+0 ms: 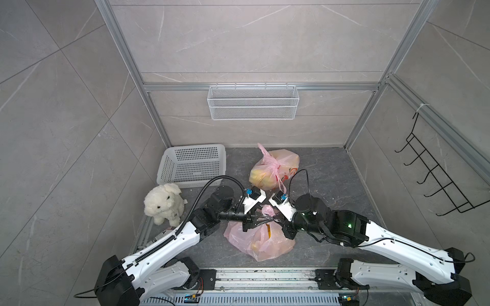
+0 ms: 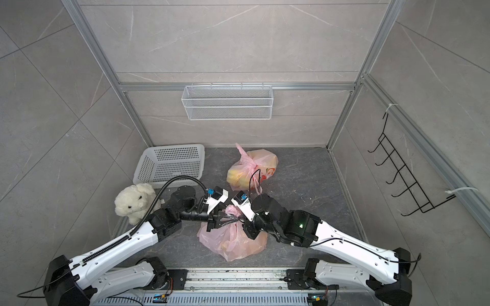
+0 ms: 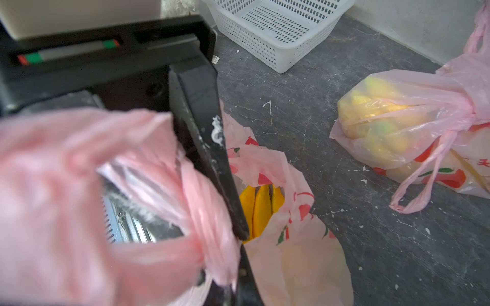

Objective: Place the banana into a plastic bag & tie a knot
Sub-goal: Cross the plastic bag at the center of the board, then tie the plastic bag at the center of the board.

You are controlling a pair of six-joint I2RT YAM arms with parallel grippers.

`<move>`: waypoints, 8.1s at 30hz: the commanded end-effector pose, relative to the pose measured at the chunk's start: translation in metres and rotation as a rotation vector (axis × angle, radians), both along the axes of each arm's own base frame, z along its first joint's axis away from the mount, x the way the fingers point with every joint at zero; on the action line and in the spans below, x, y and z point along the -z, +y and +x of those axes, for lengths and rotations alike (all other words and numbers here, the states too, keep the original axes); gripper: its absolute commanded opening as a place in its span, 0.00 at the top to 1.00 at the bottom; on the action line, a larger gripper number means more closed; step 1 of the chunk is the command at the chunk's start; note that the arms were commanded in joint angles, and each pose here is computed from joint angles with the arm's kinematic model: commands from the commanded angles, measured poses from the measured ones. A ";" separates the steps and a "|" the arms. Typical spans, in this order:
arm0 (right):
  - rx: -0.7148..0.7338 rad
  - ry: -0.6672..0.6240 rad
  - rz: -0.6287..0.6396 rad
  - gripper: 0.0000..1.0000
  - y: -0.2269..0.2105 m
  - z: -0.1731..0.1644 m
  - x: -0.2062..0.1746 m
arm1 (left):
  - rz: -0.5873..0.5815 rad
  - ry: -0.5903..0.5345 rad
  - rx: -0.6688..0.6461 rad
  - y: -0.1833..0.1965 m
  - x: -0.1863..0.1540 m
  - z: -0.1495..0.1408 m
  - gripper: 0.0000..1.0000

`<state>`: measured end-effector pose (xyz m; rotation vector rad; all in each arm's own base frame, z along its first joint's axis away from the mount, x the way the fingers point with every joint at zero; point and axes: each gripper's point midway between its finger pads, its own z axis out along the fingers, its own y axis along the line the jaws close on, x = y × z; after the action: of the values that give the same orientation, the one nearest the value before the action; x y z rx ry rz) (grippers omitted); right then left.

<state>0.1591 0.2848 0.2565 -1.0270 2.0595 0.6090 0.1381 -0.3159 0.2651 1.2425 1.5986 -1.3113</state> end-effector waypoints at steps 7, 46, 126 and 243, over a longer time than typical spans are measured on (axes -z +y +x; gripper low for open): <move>0.036 -0.097 -0.021 1.00 -0.015 0.008 -0.024 | 0.038 0.010 -0.010 0.005 0.010 -0.003 0.84; -0.112 -0.009 -0.048 0.78 0.005 -0.015 -0.010 | 0.005 -0.012 0.073 0.003 -0.001 -0.019 1.00; 0.373 0.055 0.749 1.00 -0.051 0.094 -0.033 | -0.058 0.024 -0.542 0.015 -0.044 0.045 0.37; 0.438 0.073 0.347 1.00 -0.092 0.064 0.010 | 0.111 0.037 -0.476 -0.033 -0.005 0.082 1.00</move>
<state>0.2231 0.2075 0.2724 -0.3828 1.9769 0.8415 0.2191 -0.3534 0.2505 0.8423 1.9474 -0.9714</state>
